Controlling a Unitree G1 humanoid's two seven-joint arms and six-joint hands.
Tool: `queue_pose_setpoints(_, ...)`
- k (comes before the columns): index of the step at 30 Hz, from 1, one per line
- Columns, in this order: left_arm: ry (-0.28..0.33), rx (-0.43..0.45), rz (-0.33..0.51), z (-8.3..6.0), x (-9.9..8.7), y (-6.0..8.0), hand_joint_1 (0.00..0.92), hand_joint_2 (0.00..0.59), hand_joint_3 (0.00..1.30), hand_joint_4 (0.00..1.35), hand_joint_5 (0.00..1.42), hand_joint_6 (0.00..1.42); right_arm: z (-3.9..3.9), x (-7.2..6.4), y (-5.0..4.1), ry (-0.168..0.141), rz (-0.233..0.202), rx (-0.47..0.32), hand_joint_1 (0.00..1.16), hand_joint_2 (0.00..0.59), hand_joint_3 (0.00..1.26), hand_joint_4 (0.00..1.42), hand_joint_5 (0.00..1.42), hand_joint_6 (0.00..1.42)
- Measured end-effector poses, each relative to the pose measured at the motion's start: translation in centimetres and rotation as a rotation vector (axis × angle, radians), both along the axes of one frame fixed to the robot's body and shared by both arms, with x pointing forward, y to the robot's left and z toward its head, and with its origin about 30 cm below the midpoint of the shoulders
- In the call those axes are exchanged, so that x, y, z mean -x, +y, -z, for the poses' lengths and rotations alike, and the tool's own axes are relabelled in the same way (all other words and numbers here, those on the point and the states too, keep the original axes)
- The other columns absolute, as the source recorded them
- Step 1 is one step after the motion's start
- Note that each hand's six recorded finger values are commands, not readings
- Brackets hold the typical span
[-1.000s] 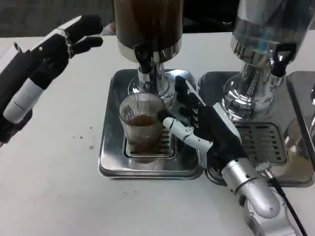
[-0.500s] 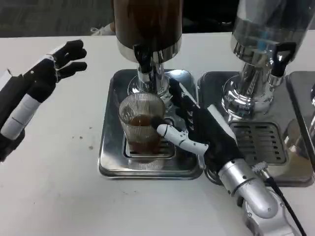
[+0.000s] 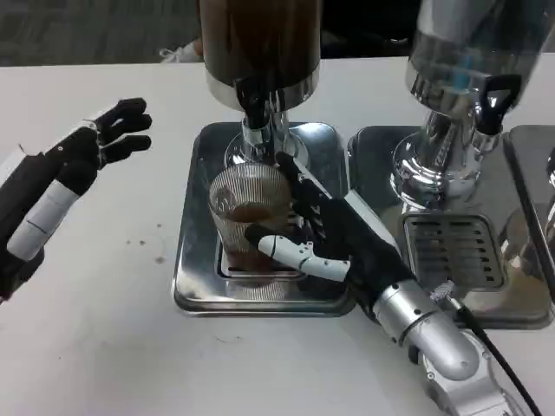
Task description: Grasp the cup under the faucet to collect the drink, then remove the cup.
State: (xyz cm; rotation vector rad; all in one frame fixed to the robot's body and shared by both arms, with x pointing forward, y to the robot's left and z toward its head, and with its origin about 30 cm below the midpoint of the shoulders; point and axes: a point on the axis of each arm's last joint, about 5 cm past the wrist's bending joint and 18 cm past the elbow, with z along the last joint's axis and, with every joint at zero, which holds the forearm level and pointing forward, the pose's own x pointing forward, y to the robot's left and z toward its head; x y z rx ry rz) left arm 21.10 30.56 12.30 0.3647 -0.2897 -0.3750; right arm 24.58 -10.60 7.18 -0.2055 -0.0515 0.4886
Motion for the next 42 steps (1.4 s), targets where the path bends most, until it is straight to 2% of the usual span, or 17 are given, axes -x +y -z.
queue_pose_setpoints(3,0.008,-0.001,-0.002,0.2,0.2,0.0,0.0,0.05,0.16,0.16,0.19,0.12,-0.23,-0.3,0.13,-0.009,-0.007,0.007,0.7,0.187,0.0,0.0,0.0,0.0)
queue_pose_setpoints(8,0.021,0.0,-0.013,0.4,0.4,0.2,0.0,0.055,0.18,0.16,0.19,0.12,0.08,-0.4,0.59,0.012,-0.021,0.02,0.7,0.187,0.0,0.0,0.0,0.0)
queue_pose_setpoints(15,0.027,-0.002,-0.019,0.5,0.5,0.3,0.0,0.06,0.19,0.17,0.2,0.12,0.01,-0.8,0.99,0.002,-0.018,0.054,0.71,0.188,0.0,0.0,0.0,0.0)
queue_pose_setpoints(26,0.042,-0.009,-0.027,0.6,0.7,0.6,0.0,0.061,0.21,0.18,0.2,0.12,0.34,-0.9,1.43,0.009,-0.004,0.062,0.72,0.19,0.0,0.0,0.0,0.0)
queue_pose_setpoints(42,0.071,-0.035,-0.034,0.8,0.9,0.9,0.0,0.068,0.24,0.2,0.22,0.13,0.49,-0.7,2.16,-0.026,0.001,0.093,0.72,0.18,0.0,0.0,0.0,0.0)
